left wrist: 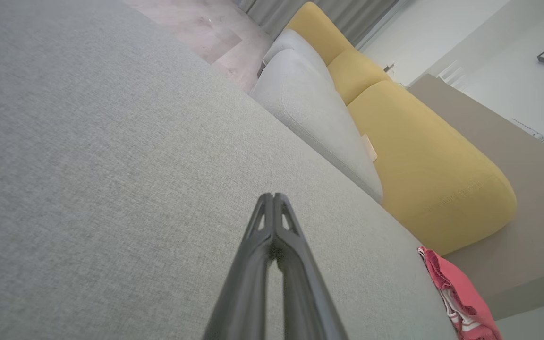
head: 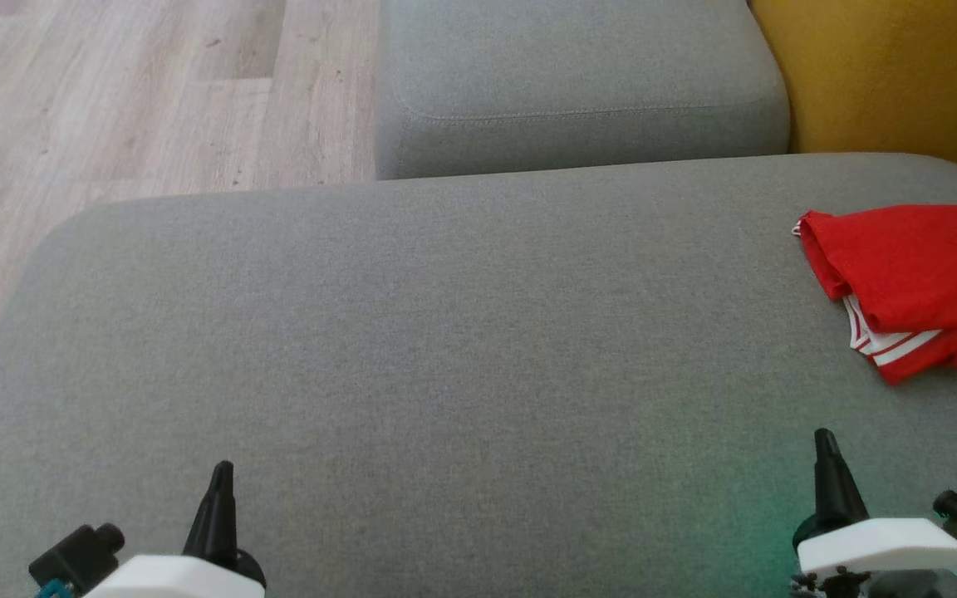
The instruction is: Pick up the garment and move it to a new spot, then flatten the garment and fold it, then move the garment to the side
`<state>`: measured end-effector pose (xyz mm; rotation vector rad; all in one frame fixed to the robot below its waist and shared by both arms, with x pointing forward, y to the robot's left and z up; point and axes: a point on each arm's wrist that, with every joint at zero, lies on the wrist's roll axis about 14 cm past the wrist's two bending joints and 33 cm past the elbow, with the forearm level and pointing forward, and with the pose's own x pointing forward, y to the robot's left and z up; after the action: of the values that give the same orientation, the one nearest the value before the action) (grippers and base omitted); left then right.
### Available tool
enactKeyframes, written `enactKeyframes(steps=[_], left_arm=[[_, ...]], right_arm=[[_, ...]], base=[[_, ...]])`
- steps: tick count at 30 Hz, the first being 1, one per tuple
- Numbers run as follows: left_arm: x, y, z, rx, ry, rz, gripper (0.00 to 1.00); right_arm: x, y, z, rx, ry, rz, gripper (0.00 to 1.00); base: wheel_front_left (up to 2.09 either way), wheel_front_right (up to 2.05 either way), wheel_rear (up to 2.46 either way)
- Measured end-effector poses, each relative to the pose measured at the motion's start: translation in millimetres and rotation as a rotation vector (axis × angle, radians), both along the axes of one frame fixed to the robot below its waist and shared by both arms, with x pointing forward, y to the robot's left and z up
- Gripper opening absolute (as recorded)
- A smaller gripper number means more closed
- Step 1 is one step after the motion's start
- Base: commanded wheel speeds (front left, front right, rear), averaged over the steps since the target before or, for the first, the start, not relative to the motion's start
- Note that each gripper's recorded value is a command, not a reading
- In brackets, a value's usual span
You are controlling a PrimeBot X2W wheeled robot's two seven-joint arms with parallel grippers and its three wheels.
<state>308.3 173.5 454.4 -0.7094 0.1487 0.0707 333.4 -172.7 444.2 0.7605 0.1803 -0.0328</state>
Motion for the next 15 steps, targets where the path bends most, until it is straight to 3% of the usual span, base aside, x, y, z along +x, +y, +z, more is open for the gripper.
enactKeyframes(steps=[15], left_arm=[[13, 3, 0, -0.197, 0.015, 0.024, 0.0]], right_arm=[[8, -10, 3, 0.181, 0.007, -0.059, 0.0]], base=[[0.0, 0.0, 0.0]])
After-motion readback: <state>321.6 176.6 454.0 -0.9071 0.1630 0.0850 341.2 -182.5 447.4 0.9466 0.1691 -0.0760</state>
